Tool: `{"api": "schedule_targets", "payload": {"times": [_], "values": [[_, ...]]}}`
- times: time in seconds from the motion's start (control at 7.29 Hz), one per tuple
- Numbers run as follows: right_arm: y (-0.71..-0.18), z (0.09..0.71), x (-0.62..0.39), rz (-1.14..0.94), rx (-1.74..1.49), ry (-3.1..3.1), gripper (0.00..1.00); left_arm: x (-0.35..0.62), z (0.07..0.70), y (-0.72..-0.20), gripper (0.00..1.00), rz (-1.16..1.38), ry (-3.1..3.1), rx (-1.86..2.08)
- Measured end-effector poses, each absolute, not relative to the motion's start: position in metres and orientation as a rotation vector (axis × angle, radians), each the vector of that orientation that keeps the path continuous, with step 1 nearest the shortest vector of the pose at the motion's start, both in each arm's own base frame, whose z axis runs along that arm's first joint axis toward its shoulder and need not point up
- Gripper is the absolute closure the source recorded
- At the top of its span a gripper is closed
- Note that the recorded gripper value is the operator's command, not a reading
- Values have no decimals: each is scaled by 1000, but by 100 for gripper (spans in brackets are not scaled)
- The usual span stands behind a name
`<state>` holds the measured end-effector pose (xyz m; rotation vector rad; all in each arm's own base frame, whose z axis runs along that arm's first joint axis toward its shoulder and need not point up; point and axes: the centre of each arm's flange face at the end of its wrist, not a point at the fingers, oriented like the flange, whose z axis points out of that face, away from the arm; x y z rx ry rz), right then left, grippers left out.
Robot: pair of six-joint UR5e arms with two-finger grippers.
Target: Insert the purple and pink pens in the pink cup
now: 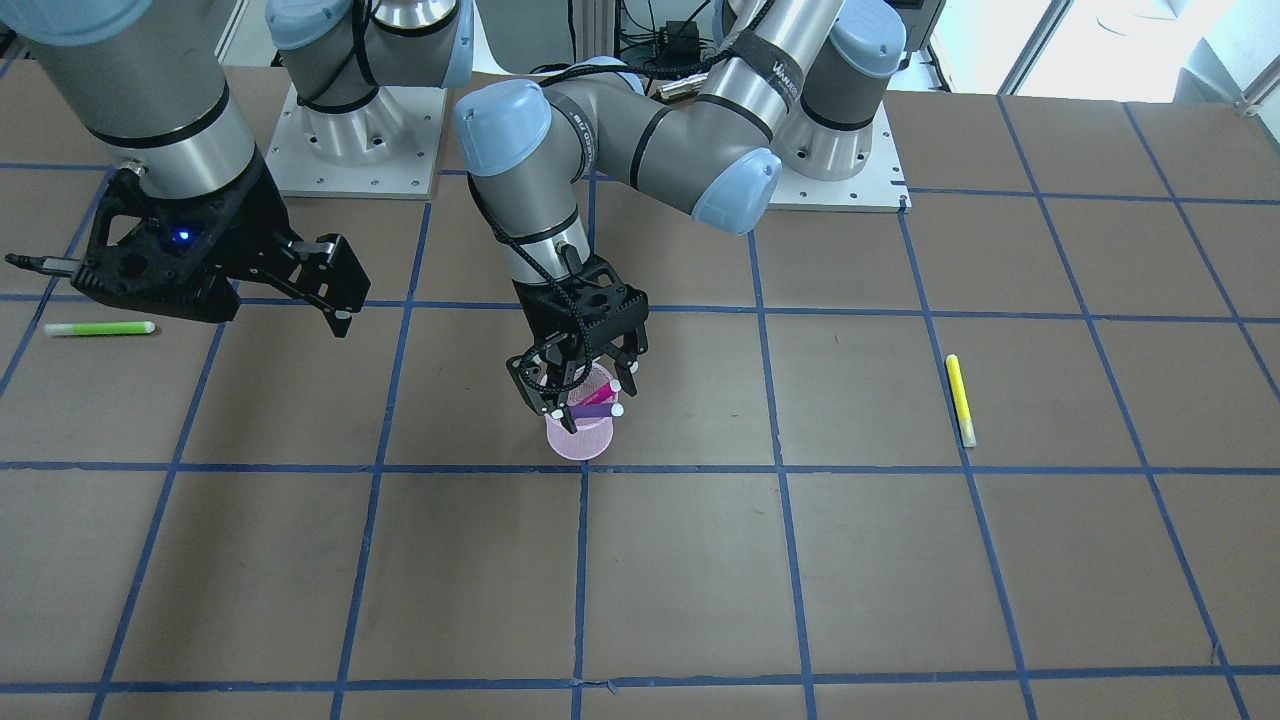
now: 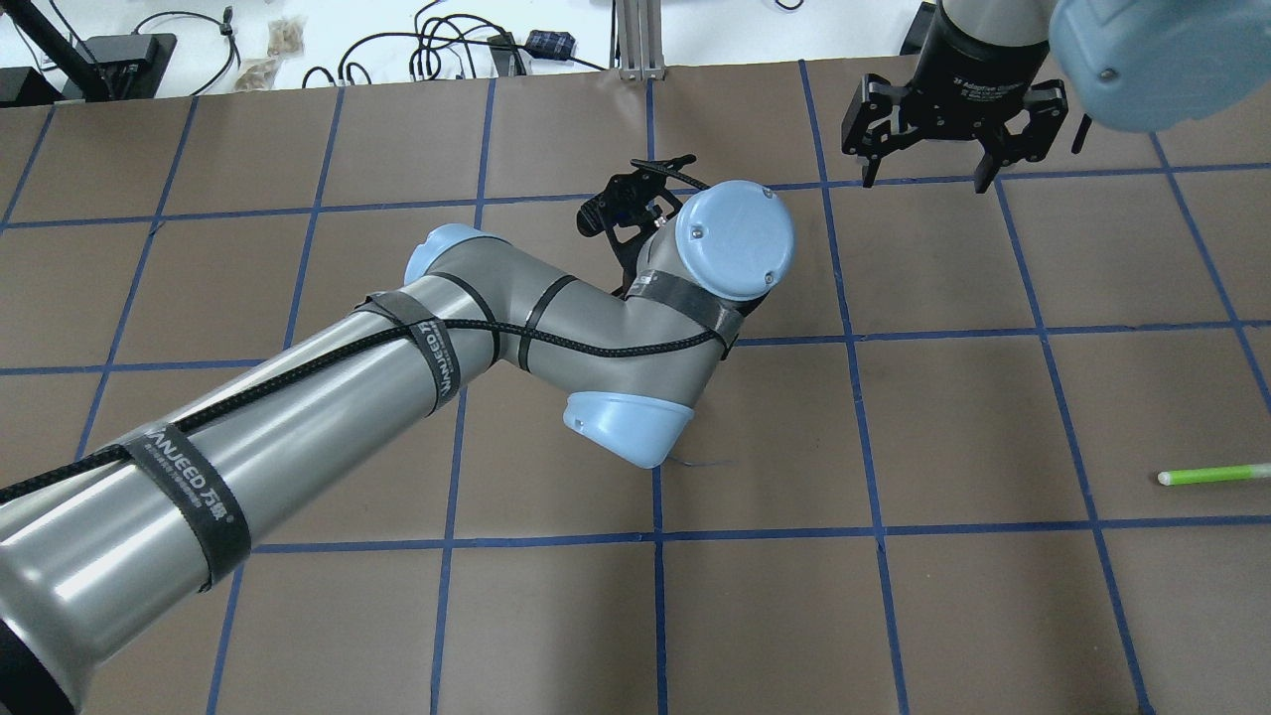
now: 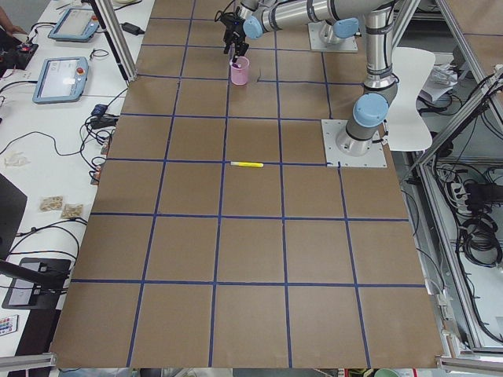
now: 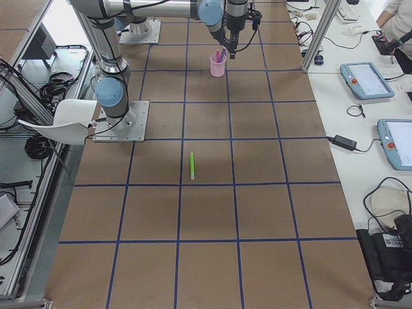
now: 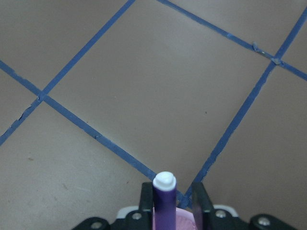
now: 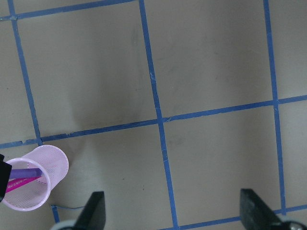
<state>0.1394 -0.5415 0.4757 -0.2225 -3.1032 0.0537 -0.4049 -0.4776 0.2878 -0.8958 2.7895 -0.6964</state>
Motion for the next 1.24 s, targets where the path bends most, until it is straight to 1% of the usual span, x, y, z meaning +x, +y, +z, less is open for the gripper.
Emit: {"api": "schedule_targets", "payload": {"times": [0.27,0.55,0.82,1.24], "values": [[-541,478,137,57,-221,-3115,0,-405,302,-479,0,-696,2823,-816],[-540,482,138,67,-155,-3158,0,-378,335,-502,0,-634,2923,-560],[-539,484,139,84,-83,-3171,0,-320,367,-535,0,-510,3038,-337],[-540,485,137,92,-44,-3170,0,-193,413,-563,0,-236,3077,-321]]}}
